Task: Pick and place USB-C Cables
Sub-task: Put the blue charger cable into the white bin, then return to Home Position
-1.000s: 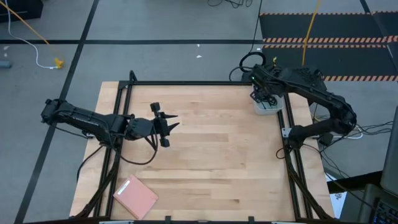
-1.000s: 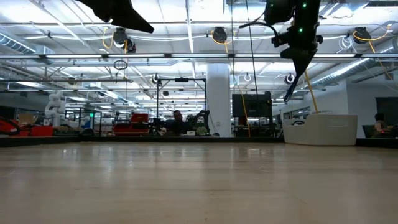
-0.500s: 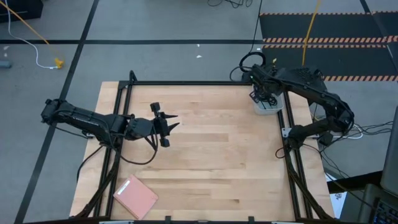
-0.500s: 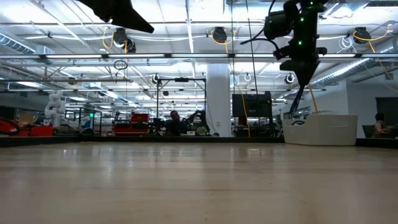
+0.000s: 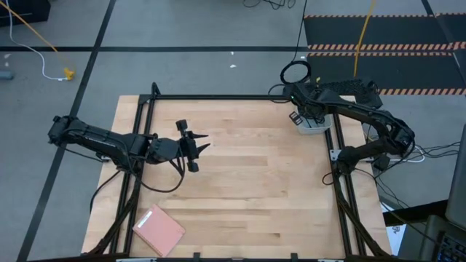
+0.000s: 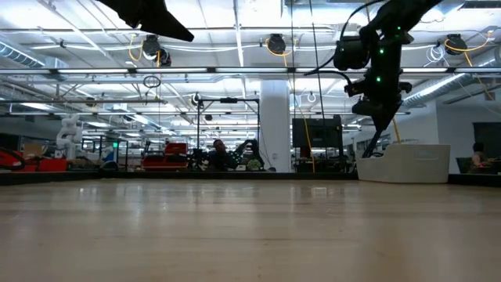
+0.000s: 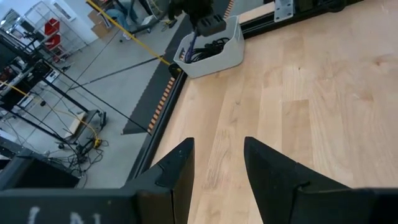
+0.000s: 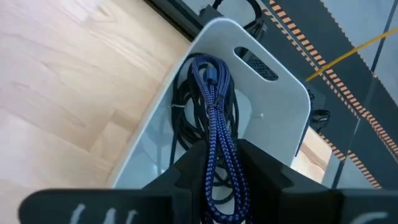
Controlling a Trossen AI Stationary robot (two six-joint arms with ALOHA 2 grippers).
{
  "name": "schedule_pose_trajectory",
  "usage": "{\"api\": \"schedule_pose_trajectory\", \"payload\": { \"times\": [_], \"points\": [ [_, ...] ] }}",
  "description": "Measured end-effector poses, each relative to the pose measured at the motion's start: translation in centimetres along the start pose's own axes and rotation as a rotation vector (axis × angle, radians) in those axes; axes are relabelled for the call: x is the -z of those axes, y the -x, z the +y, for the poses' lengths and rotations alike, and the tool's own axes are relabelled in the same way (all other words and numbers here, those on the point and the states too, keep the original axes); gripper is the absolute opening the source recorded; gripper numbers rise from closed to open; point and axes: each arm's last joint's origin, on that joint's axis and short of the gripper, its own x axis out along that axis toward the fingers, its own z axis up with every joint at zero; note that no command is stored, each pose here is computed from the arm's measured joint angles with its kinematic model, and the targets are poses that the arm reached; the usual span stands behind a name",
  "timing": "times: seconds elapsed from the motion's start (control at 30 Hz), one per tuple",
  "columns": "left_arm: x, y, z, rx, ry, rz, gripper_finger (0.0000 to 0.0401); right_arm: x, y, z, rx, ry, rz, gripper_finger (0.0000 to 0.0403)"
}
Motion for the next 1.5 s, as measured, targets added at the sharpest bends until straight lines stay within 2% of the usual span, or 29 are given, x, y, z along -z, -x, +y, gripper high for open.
{"api": "schedule_pose_trajectory", "payload": {
  "times": [0.4,0.53,0.8,1.03,1.33,1.5],
  "points": [
    [0.0,0.0,0.0,0.017,0.0,-0.005,0.0143,1.4,-2.3,0.1,-0.014,-0.032,0.037,0.0083],
    [0.0,0.0,-0.1,0.017,0.0,-0.005,0.0143,1.5,-2.5,0.1,-0.054,-0.056,0.046,0.011],
    [0.0,0.0,-0.1,0.017,0.0,-0.005,0.0143,2.1,-3.0,0.3,-0.048,-0.062,0.066,0.0175],
    [0.0,0.0,-0.1,0.017,0.0,-0.005,0.0143,1.9,-3.0,0.3,-0.028,-0.067,0.048,0.0199],
    [0.0,0.0,-0.1,0.018,0.002,-0.005,0.0143,1.8,-0.9,1.0,-0.073,-0.069,-0.071,0.0201],
    [0.0,0.0,-0.1,0.018,0.007,-0.005,0.0143,2.2,0.7,1.2,-0.156,-0.095,-0.126,0.0201]
  ]
}}
